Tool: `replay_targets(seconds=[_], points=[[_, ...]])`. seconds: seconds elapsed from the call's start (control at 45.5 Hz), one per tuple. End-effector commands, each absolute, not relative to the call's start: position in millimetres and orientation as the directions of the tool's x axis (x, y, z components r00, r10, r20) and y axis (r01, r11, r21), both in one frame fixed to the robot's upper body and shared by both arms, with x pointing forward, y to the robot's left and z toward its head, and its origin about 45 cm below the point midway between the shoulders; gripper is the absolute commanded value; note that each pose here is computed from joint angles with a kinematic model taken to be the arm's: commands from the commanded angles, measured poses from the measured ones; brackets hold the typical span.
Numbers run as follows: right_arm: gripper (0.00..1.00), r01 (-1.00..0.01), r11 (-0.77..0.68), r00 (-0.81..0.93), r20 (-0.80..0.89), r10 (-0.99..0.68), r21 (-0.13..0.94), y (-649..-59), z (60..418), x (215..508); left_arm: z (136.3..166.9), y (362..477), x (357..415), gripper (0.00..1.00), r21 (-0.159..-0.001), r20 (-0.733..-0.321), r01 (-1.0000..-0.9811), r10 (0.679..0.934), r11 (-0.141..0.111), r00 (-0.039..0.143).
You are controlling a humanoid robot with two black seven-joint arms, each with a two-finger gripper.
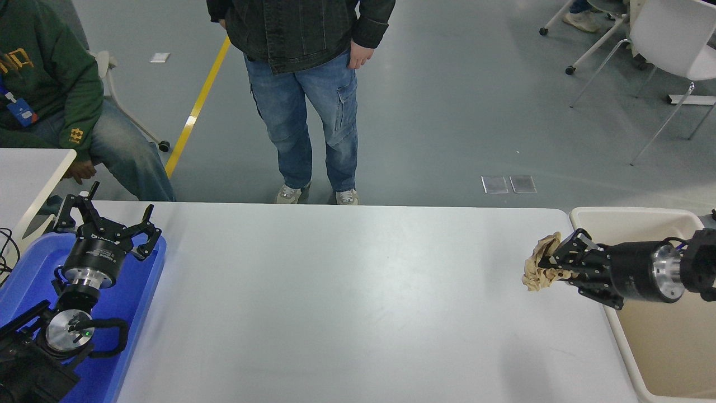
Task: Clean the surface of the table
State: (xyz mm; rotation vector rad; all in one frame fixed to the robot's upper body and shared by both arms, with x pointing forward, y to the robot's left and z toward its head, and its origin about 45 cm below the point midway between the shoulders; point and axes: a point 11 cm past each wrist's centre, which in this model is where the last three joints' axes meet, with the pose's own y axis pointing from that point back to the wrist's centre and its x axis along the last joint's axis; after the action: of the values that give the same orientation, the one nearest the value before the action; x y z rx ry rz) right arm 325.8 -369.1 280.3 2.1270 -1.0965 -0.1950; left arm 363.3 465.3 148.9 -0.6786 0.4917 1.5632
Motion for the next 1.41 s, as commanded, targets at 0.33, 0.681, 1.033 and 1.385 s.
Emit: replay_targets(seconds=[0.33, 0.681, 1.033, 1.385], points=[[0.00, -0.847, -0.244, 0.378, 0.213, -0.901, 0.472, -465.1, 297.9, 335.2, 148.7, 465.3, 363.2, 1.00, -0.080, -0.677, -0.9909, 0.736, -0.109, -0.026], [0.00, -0.880, -0.053, 0.169, 0.208, -0.963, 0.471, -536.8, 268.7, 329.0, 148.8, 465.4, 363.2, 1.00, -0.081, -0.677, -0.9907, 0.736, -0.110, -0.026], [0.00, -0.876, 0.090, -0.016, 0.157, -0.987, 0.475, -579.8, 232.8, 317.9, 148.7, 465.3, 363.2, 1.00, -0.080, -0.677, -0.9909, 0.736, -0.109, -0.026], [0.00, -0.849, 0.163, -0.122, 0.115, -0.986, 0.503, -588.5, 183.8, 308.1, 148.7, 465.3, 363.2, 1.00, -0.080, -0.677, -0.9909, 0.736, -0.109, -0.026]])
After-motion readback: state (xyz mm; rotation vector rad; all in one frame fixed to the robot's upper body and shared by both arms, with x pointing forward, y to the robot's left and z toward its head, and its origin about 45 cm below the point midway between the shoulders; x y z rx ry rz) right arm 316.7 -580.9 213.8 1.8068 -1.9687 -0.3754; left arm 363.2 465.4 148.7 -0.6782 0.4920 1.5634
